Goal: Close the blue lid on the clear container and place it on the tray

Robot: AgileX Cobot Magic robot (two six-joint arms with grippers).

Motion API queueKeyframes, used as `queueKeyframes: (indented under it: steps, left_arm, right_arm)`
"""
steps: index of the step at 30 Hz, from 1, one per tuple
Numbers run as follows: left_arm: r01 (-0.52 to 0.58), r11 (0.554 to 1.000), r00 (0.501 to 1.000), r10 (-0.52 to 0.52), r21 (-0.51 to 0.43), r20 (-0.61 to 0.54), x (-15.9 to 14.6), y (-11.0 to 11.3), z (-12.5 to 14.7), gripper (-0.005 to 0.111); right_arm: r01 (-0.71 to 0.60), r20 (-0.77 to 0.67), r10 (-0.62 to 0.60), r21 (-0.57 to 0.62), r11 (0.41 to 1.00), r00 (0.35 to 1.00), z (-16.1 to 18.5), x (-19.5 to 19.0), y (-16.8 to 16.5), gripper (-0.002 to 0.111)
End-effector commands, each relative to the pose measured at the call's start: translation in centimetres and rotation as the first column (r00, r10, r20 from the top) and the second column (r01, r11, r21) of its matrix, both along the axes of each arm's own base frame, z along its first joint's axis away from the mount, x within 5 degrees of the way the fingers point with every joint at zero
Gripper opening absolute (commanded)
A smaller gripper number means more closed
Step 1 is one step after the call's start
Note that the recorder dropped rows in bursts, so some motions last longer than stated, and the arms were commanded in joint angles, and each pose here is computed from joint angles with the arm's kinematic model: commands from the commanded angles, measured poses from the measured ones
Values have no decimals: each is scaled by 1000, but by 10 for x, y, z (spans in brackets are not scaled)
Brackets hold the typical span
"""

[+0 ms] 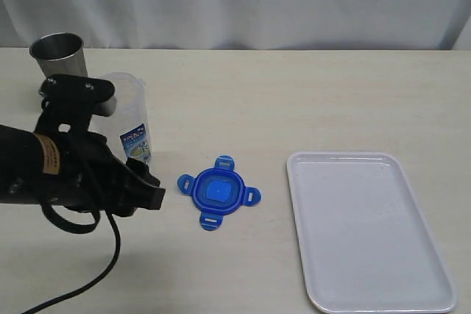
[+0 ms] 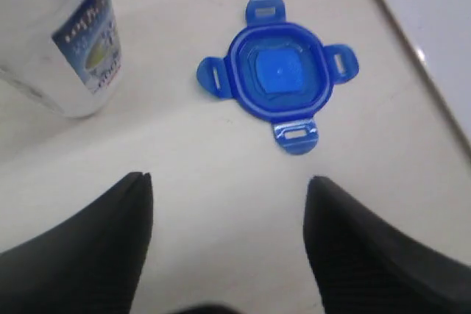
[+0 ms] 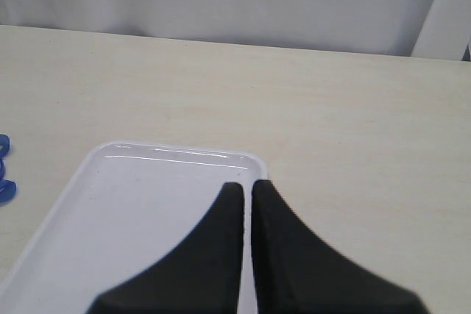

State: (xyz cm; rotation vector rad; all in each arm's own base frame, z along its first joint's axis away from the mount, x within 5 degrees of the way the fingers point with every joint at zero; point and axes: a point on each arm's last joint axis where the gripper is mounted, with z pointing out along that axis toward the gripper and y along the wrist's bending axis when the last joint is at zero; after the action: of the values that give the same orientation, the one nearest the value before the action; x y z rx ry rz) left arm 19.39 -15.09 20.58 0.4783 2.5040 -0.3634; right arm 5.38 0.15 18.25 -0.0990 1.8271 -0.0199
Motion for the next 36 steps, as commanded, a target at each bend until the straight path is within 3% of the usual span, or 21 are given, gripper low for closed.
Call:
queueKeyframes:
  steps: [1,12,17,24,31,36]
  left_arm:
    - [8,1000,999,-7,29,-48,6,-8,-23,62]
    - [-32,999,996,32,-3,-83,20,-22,-60,62]
    - [-32,998,999,31,-56,-12,27,-26,-59,62]
    - [7,1000,1000,-7,-26,-1,30,-29,-62,61]
    - [133,990,987,-128,-48,96,22,-48,-58,30]
    - [175,981,980,-165,-83,114,11,-62,-56,28]
  right_arm:
    - [-2,5,2,-5,1000,1000,0,0,0,4]
    - [-2,5,2,-5,1000,1000,0,0,0,4]
    - [-2,5,2,-5,1000,1000,0,0,0,4]
    - [-2,5,2,-5,1000,1000,0,0,0,4]
    - [-2,5,2,-5,1000,1000,0,0,0,4]
    - [-2,5,2,-5,1000,1000,0,0,0,4]
